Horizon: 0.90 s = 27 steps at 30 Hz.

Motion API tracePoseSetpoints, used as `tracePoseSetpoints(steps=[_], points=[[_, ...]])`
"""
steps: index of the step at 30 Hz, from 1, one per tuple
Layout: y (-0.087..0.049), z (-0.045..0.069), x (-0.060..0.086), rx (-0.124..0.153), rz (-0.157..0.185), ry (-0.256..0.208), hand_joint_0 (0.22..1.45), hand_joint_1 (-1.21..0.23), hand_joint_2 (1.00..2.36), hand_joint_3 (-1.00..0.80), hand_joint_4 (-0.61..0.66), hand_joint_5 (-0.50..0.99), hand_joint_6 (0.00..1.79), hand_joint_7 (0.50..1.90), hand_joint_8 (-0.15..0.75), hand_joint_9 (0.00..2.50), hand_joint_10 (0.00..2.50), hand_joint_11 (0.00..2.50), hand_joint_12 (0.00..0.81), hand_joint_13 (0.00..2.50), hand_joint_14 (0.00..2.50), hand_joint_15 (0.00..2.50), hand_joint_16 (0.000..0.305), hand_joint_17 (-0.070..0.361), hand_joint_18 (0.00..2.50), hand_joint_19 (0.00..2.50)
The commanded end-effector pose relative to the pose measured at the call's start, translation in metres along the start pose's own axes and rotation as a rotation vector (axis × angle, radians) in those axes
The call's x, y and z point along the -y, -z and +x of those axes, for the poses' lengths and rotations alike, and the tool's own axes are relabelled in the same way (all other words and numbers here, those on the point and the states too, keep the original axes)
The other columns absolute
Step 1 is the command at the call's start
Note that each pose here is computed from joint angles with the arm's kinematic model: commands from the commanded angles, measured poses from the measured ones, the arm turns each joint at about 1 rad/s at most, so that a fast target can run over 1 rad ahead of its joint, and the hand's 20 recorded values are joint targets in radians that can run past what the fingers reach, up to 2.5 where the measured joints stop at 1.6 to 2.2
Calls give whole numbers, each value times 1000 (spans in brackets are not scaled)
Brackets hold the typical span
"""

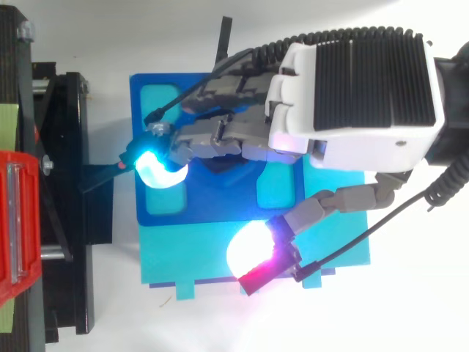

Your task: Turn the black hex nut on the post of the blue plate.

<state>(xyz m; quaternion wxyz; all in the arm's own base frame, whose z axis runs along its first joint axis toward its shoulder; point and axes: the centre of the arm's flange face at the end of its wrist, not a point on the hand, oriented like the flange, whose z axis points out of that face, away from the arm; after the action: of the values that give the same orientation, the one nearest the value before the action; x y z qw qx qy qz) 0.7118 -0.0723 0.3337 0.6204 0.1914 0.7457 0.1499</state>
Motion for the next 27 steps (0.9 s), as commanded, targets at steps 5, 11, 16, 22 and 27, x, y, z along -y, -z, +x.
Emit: tracePoseSetpoints(steps=[5,11,16,22,27], points=[[2,-4,11,-6,5,0,423,-439,1000,-500,117,-206,502,716,153,337,3,82,326,360,9,236,49,111,164,389],[2,-6,15,-9,-4,7,425,-437,1000,-500,122,-205,502,720,155,342,4,88,325,364,9,242,50,112,169,392],[3,-8,19,-14,-9,14,427,-433,1000,-500,132,-202,502,740,156,347,4,99,328,370,9,240,50,112,175,396],[4,-11,25,-19,-18,14,430,-435,1000,-500,140,-197,503,771,158,350,4,107,327,379,9,243,50,112,184,399],[6,-15,32,-23,-25,22,433,-439,1000,-500,159,-190,503,826,159,353,5,118,325,387,10,241,50,112,197,380]])
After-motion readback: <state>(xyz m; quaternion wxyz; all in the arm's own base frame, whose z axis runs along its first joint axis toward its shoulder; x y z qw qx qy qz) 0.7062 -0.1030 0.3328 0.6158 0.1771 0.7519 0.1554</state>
